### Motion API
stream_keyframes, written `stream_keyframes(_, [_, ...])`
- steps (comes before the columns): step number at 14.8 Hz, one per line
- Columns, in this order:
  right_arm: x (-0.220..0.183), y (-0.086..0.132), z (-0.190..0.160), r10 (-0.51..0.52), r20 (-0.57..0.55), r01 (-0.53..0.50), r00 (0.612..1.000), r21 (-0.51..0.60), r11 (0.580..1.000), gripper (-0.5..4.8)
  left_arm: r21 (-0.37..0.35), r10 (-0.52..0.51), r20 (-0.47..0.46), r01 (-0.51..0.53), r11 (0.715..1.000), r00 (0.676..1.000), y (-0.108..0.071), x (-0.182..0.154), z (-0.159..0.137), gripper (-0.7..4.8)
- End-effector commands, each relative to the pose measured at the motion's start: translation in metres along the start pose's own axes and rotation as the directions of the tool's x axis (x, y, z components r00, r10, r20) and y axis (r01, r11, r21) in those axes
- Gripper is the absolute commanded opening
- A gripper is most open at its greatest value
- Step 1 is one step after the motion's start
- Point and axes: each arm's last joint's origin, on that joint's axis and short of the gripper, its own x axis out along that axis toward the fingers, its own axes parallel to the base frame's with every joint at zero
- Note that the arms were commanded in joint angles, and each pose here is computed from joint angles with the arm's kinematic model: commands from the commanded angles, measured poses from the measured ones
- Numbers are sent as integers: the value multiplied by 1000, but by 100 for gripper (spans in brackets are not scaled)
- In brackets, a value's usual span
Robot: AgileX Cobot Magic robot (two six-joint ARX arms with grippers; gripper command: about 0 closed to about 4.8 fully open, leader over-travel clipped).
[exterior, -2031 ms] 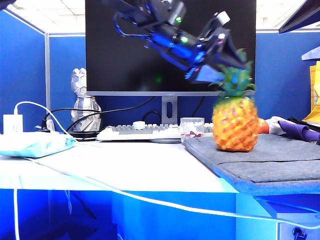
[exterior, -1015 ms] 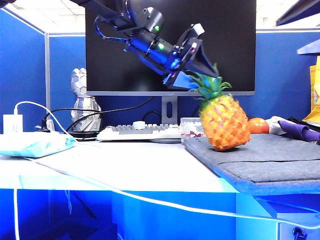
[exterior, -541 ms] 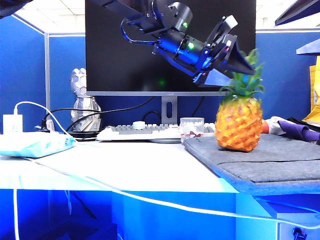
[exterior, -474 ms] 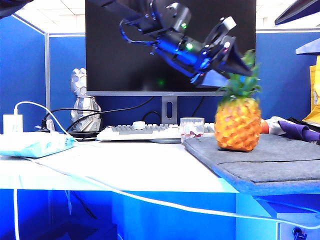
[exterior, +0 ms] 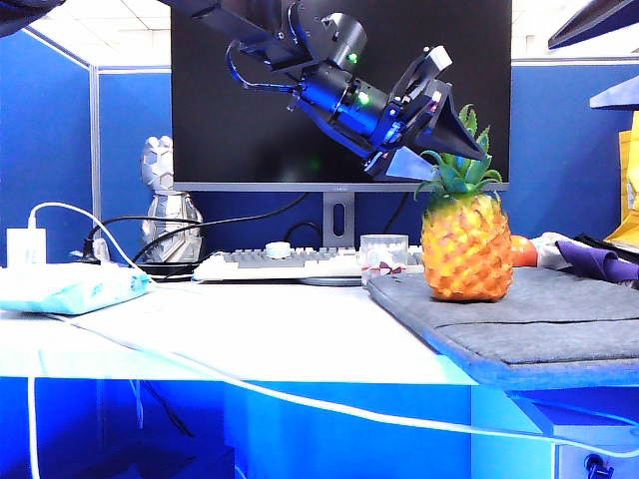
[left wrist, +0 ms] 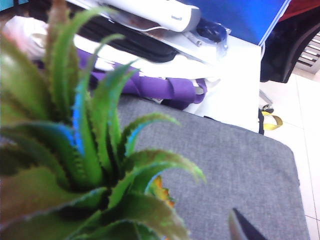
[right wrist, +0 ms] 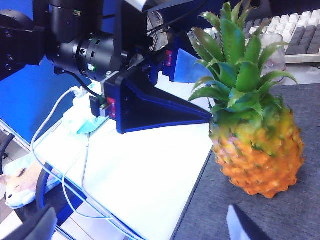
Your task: Pick up the pineapple and place it above the gray bag.
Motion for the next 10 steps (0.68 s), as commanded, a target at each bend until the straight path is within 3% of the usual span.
stream_keyframes(1, [-1,2,4,10,14,-10,1000,-17,1000,479,-61,-50,-55,47,997,997,-4,3,-8,479])
stream_keyframes(5, [-1,2,4,11,19,-11,1000,-23,1000,479,-132,-104,-139,85,988,985,-9,1,-19,479])
stream_keyframes(8, [-1,2,5,13,25,-12,1000,-30,999,479,-121,-59,-229,31,992,972,-9,-3,-27,479])
stream_keyframes(10, [-1,2,5,13,26,-12,1000,-31,999,479,-110,-59,-229,34,993,972,-8,-4,-27,479])
